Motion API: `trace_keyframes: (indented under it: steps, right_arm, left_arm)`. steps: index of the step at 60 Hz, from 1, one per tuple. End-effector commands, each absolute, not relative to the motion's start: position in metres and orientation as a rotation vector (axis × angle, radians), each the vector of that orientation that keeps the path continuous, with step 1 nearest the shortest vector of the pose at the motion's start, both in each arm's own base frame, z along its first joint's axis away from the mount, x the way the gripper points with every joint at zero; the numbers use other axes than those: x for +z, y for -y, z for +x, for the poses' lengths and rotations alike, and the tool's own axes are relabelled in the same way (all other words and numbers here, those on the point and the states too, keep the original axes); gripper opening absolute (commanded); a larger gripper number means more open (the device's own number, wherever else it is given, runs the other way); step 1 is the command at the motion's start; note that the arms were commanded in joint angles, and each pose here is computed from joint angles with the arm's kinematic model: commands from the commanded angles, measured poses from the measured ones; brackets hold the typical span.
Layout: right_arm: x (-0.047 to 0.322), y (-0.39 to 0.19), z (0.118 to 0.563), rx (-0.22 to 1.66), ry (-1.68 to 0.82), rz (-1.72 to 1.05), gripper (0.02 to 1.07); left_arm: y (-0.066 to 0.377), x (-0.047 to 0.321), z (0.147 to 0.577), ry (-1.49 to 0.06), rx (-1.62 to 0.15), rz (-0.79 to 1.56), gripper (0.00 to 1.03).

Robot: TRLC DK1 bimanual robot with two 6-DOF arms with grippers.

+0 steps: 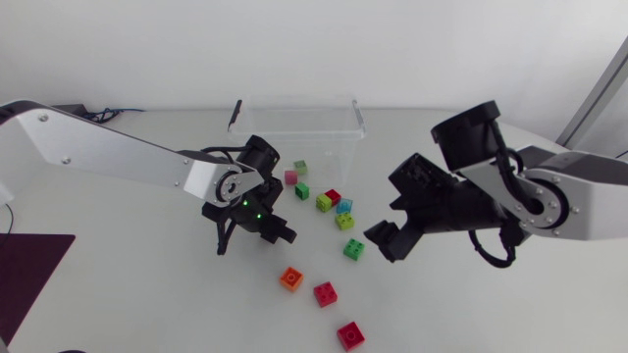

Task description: Pick up the duplo bricks and place them in the container

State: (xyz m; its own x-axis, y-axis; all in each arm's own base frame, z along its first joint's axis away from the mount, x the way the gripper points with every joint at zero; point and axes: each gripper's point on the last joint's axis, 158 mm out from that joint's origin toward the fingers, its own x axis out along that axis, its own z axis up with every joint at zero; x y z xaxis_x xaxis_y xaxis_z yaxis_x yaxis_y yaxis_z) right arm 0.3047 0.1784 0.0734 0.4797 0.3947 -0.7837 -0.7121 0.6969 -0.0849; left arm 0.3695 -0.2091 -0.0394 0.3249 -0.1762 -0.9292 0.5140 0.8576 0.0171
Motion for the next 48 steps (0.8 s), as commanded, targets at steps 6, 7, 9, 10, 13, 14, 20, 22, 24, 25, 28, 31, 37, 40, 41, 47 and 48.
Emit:
trace_keyframes:
  steps: [6, 7, 9, 10, 13, 14, 20, 22, 24, 25, 28, 31, 37, 40, 41, 47, 48]
  right_arm:
    - [0.041, -0.174, 0.293, 0.752, -0.878, -0.504, 1.02]
    - [0.039, -0.174, 0.294, 0.754, -0.880, -0.505, 1.02]
    - [0.036, -0.176, 0.295, 0.762, -0.884, -0.502, 1.02]
    - [0.035, -0.176, 0.296, 0.764, -0.885, -0.502, 1.02]
    - [0.028, -0.177, 0.297, 0.770, -0.898, -0.508, 1.02]
    - [0.025, -0.178, 0.297, 0.772, -0.906, -0.507, 1.02]
    - [0.010, -0.182, 0.301, 0.782, -0.929, -0.512, 1.02]
    - [0.004, -0.183, 0.303, 0.785, -0.939, -0.514, 1.02]
    - [0.000, -0.184, 0.304, 0.785, -0.946, -0.514, 1.02]
    - [-0.002, -0.185, 0.305, 0.787, -0.945, -0.515, 1.02]
    - [-0.006, -0.187, 0.307, 0.789, -0.953, -0.516, 1.02]
    - [-0.010, -0.189, 0.309, 0.792, -0.957, -0.517, 1.02]
    - [-0.016, -0.193, 0.312, 0.798, -0.959, -0.520, 1.02]
    - [-0.021, -0.194, 0.313, 0.801, -0.969, -0.521, 1.00]
    - [-0.023, -0.196, 0.314, 0.801, -0.969, -0.520, 0.99]
    - [-0.029, -0.201, 0.316, 0.811, -0.975, -0.525, 0.96]
    - [-0.029, -0.202, 0.316, 0.812, -0.975, -0.526, 0.96]
  left_arm:
    - [0.218, 0.005, 0.377, -1.050, -0.480, 0.315, 0.18]
    - [0.219, 0.006, 0.378, -1.047, -0.481, 0.314, 0.18]
    - [0.219, 0.017, 0.379, -1.023, -0.484, 0.311, 0.18]
    - [0.220, 0.021, 0.379, -1.014, -0.487, 0.309, 0.18]
    - [0.220, 0.031, 0.379, -0.990, -0.491, 0.308, 0.18]
    - [0.221, 0.039, 0.379, -0.971, -0.495, 0.306, 0.18]
    - [0.221, 0.068, 0.382, -0.899, -0.505, 0.301, 0.18]
    - [0.221, 0.081, 0.384, -0.870, -0.504, 0.293, 0.18]
    - [0.220, 0.090, 0.386, -0.848, -0.502, 0.287, 0.18]
    - [0.219, 0.095, 0.387, -0.836, -0.502, 0.286, 0.18]
    - [0.217, 0.111, 0.389, -0.795, -0.502, 0.282, 0.18]
    - [0.217, 0.123, 0.393, -0.757, -0.500, 0.273, 0.18]
    - [0.215, 0.145, 0.402, -0.685, -0.488, 0.245, 0.18]
    - [0.213, 0.155, 0.408, -0.654, -0.482, 0.228, 0.18]
    - [0.213, 0.159, 0.410, -0.638, -0.480, 0.221, 0.18]
    - [0.215, 0.174, 0.420, -0.576, -0.475, 0.200, 0.18]
    - [0.215, 0.176, 0.421, -0.569, -0.473, 0.197, 0.18]
